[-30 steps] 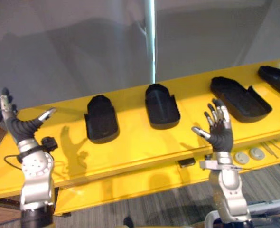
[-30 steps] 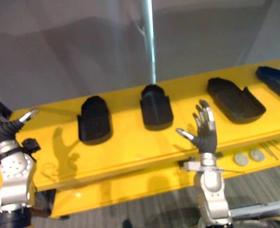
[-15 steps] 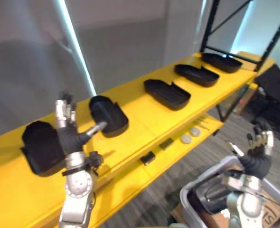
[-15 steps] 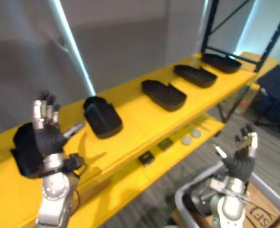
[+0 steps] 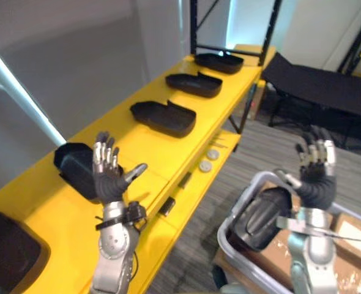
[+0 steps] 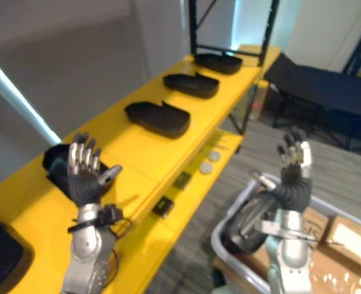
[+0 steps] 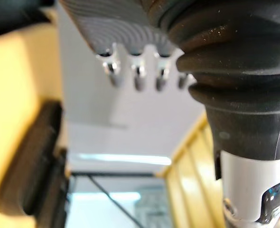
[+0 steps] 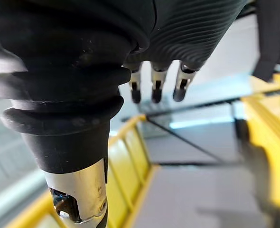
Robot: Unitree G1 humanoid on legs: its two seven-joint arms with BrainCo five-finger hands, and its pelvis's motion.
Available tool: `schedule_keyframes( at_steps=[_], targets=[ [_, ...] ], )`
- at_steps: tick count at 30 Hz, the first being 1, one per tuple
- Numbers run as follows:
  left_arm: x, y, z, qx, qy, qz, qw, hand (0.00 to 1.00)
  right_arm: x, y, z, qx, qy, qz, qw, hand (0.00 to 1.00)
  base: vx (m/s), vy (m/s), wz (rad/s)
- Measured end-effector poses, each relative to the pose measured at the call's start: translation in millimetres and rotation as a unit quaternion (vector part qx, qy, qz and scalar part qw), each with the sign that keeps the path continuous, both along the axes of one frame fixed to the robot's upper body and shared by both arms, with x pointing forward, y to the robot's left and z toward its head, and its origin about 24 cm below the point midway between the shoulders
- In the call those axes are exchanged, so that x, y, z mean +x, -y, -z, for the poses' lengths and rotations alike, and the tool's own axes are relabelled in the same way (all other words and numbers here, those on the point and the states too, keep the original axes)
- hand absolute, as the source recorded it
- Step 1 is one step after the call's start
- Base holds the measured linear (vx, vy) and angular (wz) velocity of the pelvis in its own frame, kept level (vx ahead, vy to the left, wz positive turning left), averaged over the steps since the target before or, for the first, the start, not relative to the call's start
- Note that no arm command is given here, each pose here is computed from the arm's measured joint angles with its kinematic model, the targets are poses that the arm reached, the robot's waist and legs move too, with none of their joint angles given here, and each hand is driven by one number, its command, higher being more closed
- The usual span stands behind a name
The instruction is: Walk over and take plastic housings, then place them on the shelf
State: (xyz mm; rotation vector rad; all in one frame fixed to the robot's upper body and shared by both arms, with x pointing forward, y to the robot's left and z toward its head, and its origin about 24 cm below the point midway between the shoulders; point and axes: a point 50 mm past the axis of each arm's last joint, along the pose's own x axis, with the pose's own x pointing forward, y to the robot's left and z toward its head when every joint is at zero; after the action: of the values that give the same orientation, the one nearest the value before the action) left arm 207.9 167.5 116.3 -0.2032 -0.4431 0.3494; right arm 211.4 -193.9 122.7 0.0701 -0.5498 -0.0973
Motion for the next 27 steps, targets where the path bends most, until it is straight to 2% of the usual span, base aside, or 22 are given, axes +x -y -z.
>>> schedule_keyframes(
  at_steps=[6, 10, 13, 16, 24, 27],
  targets=[
    [-2, 2, -6, -0.004, 0.036, 0.003, 0.999, 0.00, 11, -5, 7, 0.006, -0.021, -0.003, 1.000, 0.00, -0.09, 0.141, 0.06],
    [-1, 15, -8, 0.014, 0.039, 0.053, 0.998, 0.00, -3, -3, 28, 0.038, -0.065, 0.019, 0.997, 0.00, -0.19, 0.151, -0.37],
    [-2, 18, -3, 0.028, 0.022, 0.067, 0.997, 0.00, -15, -8, 43, 0.040, -0.099, -0.007, 0.994, 0.00, -0.29, 0.093, -0.55],
    [-1, 20, -1, 0.028, 0.012, 0.074, 0.997, 0.00, -16, -10, 37, 0.033, -0.084, -0.022, 0.996, 0.00, -0.14, 0.002, -0.25],
    [5, 30, 12, 0.029, -0.032, 0.100, 0.994, 0.00, 2, -49, 25, 0.003, -0.055, -0.070, 0.996, 0.00, -0.04, -0.084, -0.37],
    [7, 27, 22, 0.035, -0.054, 0.096, 0.993, 0.00, 2, -59, 41, -0.004, -0.097, -0.076, 0.992, 0.00, -0.03, -0.033, -0.48]
  ],
)
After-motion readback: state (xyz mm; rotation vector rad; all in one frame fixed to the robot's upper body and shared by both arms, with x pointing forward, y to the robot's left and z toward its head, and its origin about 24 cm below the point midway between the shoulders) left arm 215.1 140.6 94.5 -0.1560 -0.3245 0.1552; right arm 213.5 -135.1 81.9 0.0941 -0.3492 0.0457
